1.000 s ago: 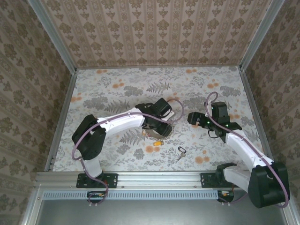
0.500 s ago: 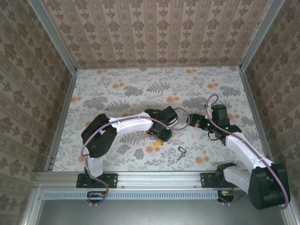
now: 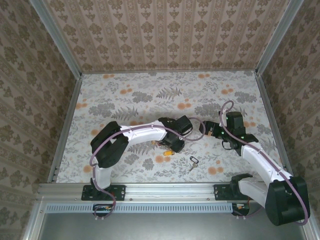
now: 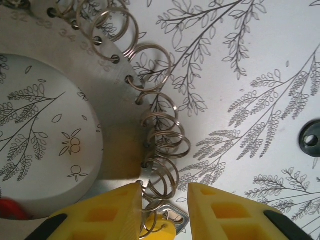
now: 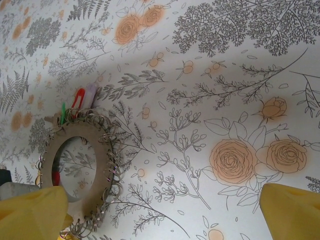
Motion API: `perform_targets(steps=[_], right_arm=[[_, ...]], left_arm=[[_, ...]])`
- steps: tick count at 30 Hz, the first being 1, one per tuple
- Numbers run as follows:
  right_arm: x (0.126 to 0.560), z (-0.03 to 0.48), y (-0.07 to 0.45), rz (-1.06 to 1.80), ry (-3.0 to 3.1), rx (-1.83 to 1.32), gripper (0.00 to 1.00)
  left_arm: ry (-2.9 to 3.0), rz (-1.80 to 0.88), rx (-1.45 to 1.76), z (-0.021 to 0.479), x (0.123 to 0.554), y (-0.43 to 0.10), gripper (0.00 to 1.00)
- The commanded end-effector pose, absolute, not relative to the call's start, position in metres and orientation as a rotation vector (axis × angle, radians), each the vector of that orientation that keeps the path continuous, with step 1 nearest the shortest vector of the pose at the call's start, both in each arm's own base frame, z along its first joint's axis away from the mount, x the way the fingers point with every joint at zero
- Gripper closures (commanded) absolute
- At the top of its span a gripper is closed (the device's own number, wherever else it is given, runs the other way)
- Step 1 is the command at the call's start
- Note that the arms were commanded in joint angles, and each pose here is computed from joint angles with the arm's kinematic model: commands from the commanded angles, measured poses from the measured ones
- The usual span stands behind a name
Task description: Put the keys on the keyring
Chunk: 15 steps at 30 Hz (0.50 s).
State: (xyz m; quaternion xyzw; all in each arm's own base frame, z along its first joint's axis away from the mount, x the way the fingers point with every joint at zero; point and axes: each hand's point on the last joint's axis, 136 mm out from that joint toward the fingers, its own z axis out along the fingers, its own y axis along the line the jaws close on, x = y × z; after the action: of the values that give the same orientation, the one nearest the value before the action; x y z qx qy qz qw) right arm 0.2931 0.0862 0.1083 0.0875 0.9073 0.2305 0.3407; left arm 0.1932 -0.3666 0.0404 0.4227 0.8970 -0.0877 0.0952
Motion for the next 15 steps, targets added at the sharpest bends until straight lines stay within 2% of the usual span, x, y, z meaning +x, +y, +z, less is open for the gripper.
perform_targets(steps=[1,5,10,15], right_arm=[[0.29,0.105,0.082,0.587,2.35,0.258,0.0],[0.289,0.101,0.077,0.578,2.349,0.282,0.0],[0.288,0.103,0.075,0.578,2.343,0.289,0.0],[0.287,0.106,0.071,0.565,2.335,0.296,0.0]], left_arm=[[2.636,-0.243,1.256,0.054,0.192,-0.37,0.67],[2.63,-0.201,1.268,0.05,0.191,-0.371,0.61],[2.645,-0.075,1.255,0.042,0.2,-0.363,0.63],[2.655,-0.075,1.259,0.039,0.198,-0.362,0.67]])
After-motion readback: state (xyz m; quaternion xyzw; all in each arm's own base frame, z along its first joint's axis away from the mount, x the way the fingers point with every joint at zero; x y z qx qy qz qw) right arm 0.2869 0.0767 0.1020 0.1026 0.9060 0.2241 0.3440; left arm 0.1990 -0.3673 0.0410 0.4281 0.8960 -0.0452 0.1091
